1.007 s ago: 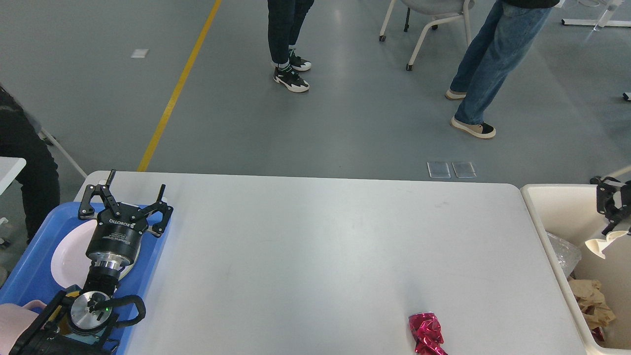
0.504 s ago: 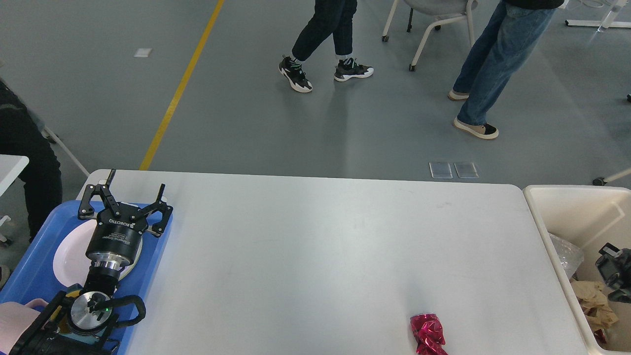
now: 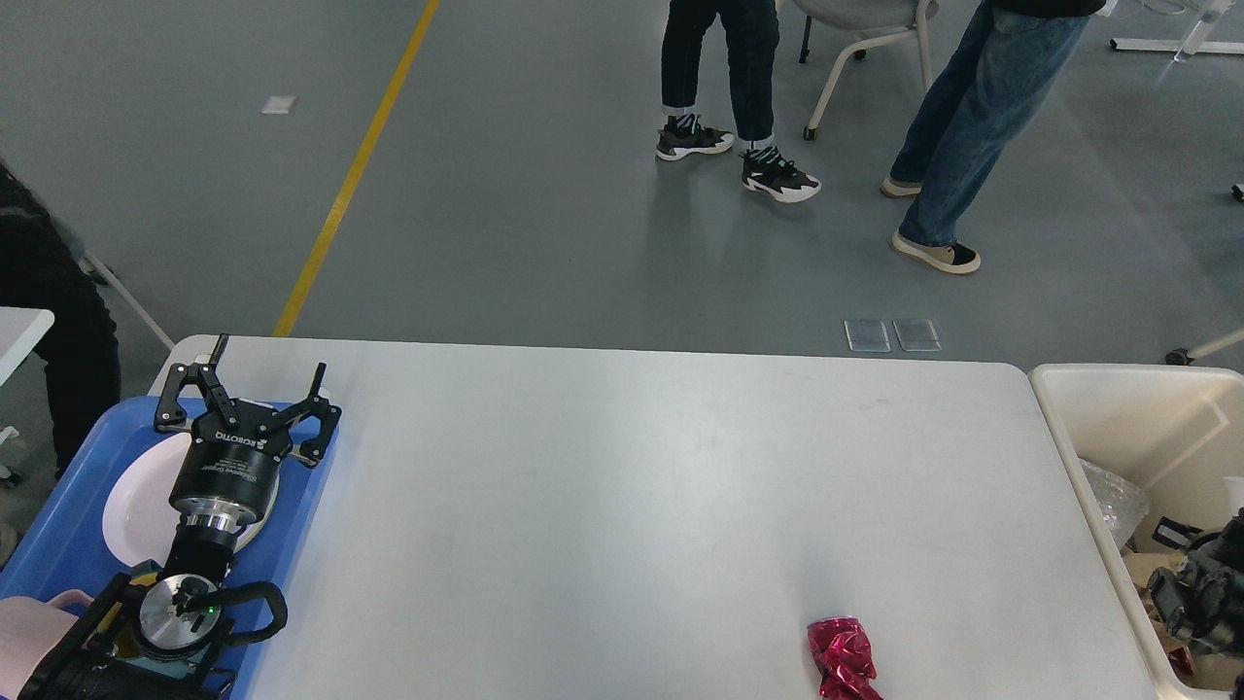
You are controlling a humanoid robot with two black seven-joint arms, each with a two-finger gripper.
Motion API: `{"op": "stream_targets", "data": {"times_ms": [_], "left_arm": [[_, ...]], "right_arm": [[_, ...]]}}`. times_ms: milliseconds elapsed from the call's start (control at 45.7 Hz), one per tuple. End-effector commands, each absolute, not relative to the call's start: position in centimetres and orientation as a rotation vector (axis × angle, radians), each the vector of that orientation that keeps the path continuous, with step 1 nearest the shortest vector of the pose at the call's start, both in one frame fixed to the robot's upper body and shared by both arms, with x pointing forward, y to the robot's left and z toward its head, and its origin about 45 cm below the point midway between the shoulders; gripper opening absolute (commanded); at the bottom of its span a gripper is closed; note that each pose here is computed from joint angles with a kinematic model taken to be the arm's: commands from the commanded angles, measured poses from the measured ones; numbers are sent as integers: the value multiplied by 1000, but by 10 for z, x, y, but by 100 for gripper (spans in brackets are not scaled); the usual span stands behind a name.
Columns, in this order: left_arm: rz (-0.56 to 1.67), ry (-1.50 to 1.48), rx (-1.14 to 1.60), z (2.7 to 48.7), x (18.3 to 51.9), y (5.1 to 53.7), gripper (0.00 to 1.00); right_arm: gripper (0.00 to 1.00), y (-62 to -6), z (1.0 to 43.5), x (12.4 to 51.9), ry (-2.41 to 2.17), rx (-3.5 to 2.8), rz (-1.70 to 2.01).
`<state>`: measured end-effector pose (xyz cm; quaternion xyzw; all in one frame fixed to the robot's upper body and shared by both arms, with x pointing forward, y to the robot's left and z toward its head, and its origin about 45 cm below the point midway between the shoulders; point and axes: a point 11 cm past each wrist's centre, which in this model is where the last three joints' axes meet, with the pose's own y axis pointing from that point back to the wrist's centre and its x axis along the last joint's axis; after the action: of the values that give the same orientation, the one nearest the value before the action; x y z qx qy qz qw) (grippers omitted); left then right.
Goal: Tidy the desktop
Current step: 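Release the cup into the bin and raise the right gripper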
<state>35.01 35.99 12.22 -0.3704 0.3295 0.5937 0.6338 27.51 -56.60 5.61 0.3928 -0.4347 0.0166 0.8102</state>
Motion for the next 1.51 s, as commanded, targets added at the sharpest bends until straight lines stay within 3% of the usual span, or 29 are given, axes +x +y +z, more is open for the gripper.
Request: {"op": "stream_targets", "data": {"times_ms": [0,66,131,766,985,1182,1292,1489], "left_arm": [[1357,754,-847,122,350,360,96],[1357,754,-847,122,350,360,96],[1357,754,-847,122,350,360,96],[1357,754,-847,122,350,360,96],[1357,754,-847,122,350,360,97],[1359,754,-846,122,350,360,96],[1359,754,-846,122,350,360,96],[1357,754,-847,122,350,360,96]], "right_arm": [[42,-567,55,273,-928,833,36],[79,-567,56,274,-939,827,46],[100,-564,54,274,-947,827,57],[100,-569,58,274,-965,839,12],[100,-577,105,312,-998,976,-127],[100,-502,131,362,-801,1210,-248],[100,-449,173,392,-630,1267,-257],[100,-357,242,395,-395,1405,-215]]}}
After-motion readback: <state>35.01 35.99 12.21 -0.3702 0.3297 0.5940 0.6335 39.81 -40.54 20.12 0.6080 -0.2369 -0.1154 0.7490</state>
